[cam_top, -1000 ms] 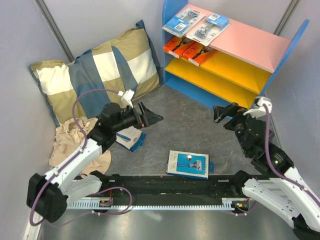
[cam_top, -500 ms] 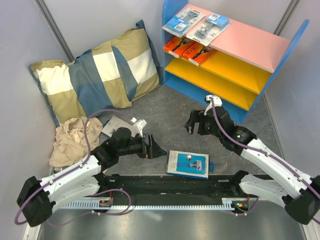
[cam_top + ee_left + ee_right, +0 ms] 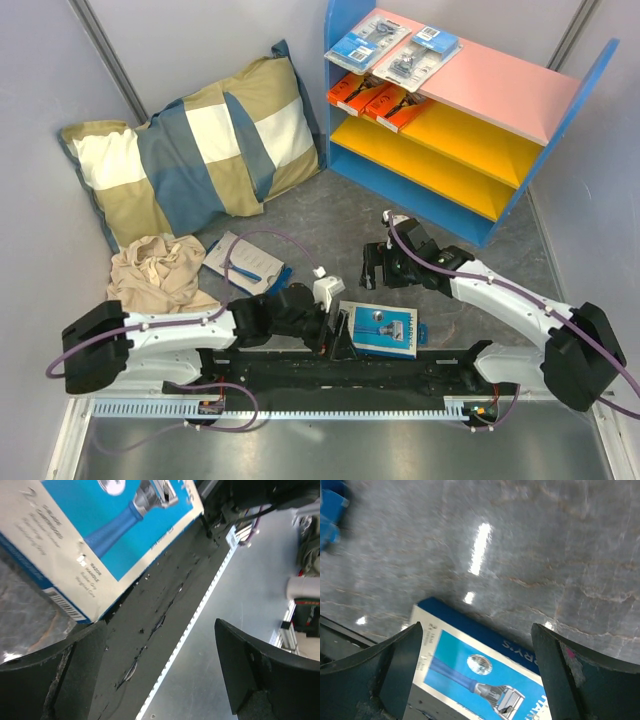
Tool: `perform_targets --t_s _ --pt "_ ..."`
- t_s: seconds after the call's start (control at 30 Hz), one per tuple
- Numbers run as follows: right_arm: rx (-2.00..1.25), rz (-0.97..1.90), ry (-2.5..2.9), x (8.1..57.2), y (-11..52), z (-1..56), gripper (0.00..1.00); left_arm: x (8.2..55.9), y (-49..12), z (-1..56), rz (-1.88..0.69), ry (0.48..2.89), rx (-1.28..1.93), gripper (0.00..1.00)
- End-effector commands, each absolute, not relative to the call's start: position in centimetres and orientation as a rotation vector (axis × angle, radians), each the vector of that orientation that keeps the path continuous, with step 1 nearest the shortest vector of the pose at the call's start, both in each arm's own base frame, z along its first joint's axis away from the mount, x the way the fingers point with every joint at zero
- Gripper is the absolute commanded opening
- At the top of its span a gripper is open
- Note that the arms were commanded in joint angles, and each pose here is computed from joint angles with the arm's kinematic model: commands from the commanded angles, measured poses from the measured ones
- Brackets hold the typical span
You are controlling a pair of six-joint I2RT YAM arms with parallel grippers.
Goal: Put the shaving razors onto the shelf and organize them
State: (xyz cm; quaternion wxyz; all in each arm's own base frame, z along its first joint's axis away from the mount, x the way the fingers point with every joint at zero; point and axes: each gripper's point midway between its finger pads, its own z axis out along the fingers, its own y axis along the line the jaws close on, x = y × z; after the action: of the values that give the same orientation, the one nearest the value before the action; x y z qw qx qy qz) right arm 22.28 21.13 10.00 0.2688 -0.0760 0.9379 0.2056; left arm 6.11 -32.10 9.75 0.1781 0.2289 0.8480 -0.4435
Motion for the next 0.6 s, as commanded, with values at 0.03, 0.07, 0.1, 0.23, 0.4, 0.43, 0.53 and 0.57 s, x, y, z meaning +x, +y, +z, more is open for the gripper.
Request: perform_targets --t_s 0.03,0.07,0.1,0.23,0.4,0.43,0.53,0.57 --pt "-0.18 0.632 2.592 21.6 21.4 7.8 0.98 5.4 -35.8 10.7 -1.408 2.293 0.666 0.92" --pt "-0.175 0.627 2.602 21.6 21.2 7.3 0.98 5.2 -36.1 10.5 -1.424 2.3 0.666 0.91" --pt "-0.168 0.625 2.611 21.5 21.0 6.8 0.98 4.8 -36.4 9.5 -1.421 2.33 0.674 0.91" --pt "-0.138 0.637 2.633 21.6 20.4 5.3 0.98 4.3 -37.6 8.4 -1.452 2.366 0.673 0.91" --pt "-0.127 0.708 2.671 20.9 20.3 3.6 0.98 4.2 -38.5 7.2 -1.494 2.409 0.61 0.91" --pt "-0.128 0.716 2.682 20.7 20.4 3.4 0.98 4.2 -38.4 6.6 -1.484 2.425 0.595 0.91" --pt "-0.137 0.751 2.694 20.2 20.5 3.2 0.98 4.8 -38.0 5.8 -1.458 2.44 0.511 0.91" --pt "-0.139 0.764 2.693 20.1 20.6 3.3 0.98 5.0 -37.8 5.9 -1.447 2.438 0.492 0.91"
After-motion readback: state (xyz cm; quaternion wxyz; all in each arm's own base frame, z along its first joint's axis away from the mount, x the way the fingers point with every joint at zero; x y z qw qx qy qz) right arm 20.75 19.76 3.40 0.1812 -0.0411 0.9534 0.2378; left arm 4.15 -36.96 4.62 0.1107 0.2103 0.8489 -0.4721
